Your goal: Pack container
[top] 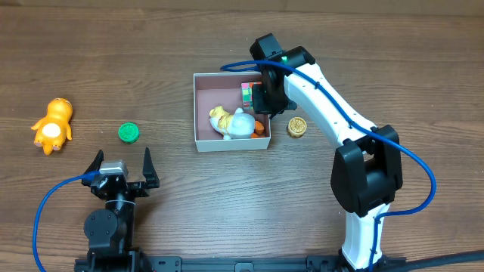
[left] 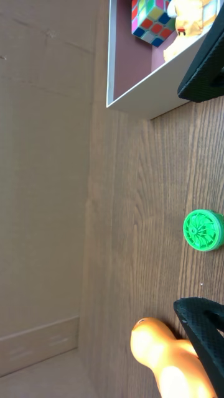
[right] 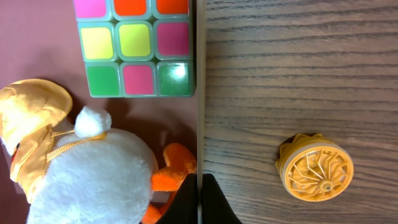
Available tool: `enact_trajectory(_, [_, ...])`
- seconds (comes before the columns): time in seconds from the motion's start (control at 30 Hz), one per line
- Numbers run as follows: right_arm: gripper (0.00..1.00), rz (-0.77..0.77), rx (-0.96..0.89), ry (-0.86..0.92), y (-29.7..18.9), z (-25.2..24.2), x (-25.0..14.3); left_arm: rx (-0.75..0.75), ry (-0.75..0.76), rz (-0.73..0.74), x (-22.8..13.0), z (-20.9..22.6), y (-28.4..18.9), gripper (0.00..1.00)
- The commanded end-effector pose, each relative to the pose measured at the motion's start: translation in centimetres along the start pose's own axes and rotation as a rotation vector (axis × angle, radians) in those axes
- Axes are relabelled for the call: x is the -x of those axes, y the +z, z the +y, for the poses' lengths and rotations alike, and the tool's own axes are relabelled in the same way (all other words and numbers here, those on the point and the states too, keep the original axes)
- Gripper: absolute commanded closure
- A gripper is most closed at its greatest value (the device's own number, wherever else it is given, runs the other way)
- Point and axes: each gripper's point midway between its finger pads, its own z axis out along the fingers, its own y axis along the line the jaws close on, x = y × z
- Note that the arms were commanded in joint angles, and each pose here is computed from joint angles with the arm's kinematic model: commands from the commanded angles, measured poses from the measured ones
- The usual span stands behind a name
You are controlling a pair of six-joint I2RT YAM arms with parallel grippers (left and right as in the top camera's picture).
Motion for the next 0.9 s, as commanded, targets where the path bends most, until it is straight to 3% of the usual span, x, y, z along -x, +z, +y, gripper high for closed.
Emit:
enact_trajectory(0.0, [0.96, -0.005, 0.000, -0.013, -0.1, 0.1, 0.1, 0.010, 0.021, -0.007, 0.1, 0.2, 0.0, 0.00])
enact_trajectory(0.87, [0.96, 0.013, 0.044, 0.053, -0.1, 1.4, -0.4, 0.010, 0.021, -0.007, 0.1, 0.2, 0.0, 0.00])
